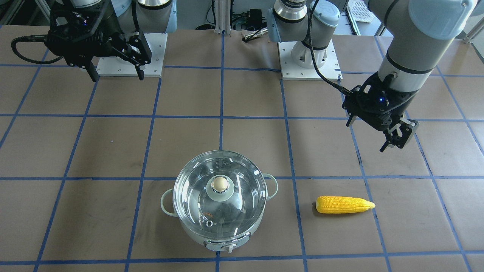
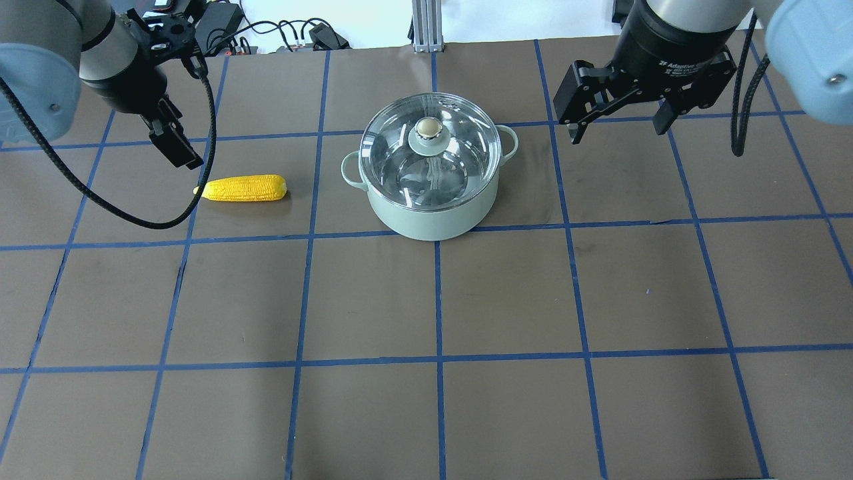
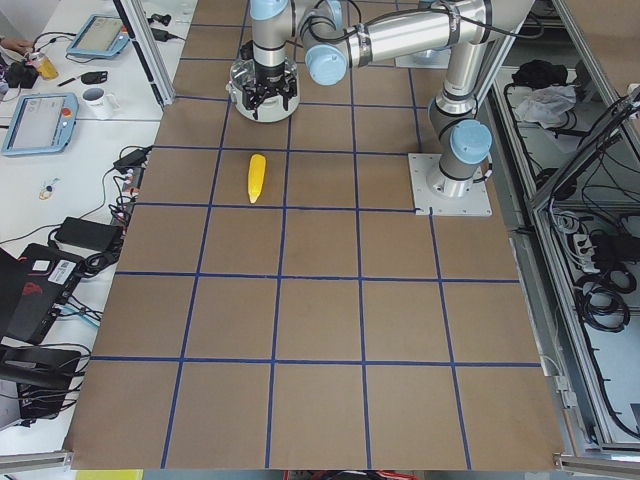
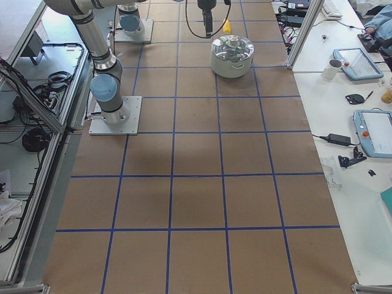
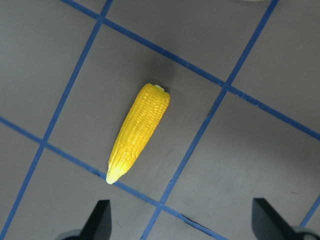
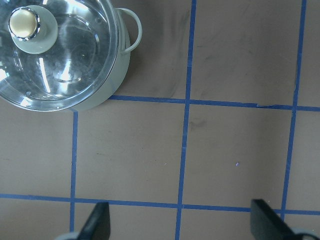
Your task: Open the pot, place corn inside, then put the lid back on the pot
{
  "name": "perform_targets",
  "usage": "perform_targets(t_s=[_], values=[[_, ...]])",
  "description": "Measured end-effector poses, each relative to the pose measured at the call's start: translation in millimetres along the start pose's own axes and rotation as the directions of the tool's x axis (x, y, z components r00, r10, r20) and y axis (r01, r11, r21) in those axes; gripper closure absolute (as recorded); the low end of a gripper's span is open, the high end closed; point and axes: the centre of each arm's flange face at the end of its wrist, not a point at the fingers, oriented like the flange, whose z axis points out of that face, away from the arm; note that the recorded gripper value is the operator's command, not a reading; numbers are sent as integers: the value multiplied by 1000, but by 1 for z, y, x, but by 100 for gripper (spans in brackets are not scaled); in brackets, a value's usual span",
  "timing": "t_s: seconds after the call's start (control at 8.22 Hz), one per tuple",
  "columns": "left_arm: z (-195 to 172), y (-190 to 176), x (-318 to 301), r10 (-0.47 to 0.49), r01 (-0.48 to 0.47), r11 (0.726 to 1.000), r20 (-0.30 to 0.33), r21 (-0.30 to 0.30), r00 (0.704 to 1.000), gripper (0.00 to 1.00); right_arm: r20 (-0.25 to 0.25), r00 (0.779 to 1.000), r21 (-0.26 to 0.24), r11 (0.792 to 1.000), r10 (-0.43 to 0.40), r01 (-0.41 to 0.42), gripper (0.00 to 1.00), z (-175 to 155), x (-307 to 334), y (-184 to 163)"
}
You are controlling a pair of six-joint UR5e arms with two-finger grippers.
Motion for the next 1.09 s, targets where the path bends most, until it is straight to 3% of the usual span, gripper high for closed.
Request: perform_targets(t_s=[0.36,0.85,1.09], values=[[69,19,-47,145,-138,987,-78,83,986,0,-1,1000,0,1000,-2,2,0,0,0,0],[147,17,-81,228,-221,970,-64,101,972,0,0,1000,-3,1000,4,-4,0,1,0,0],[178,15,-88,308,-299,948,-73,109,949,0,-2,1000,-3,1000,-1,1,0,1,0,0]])
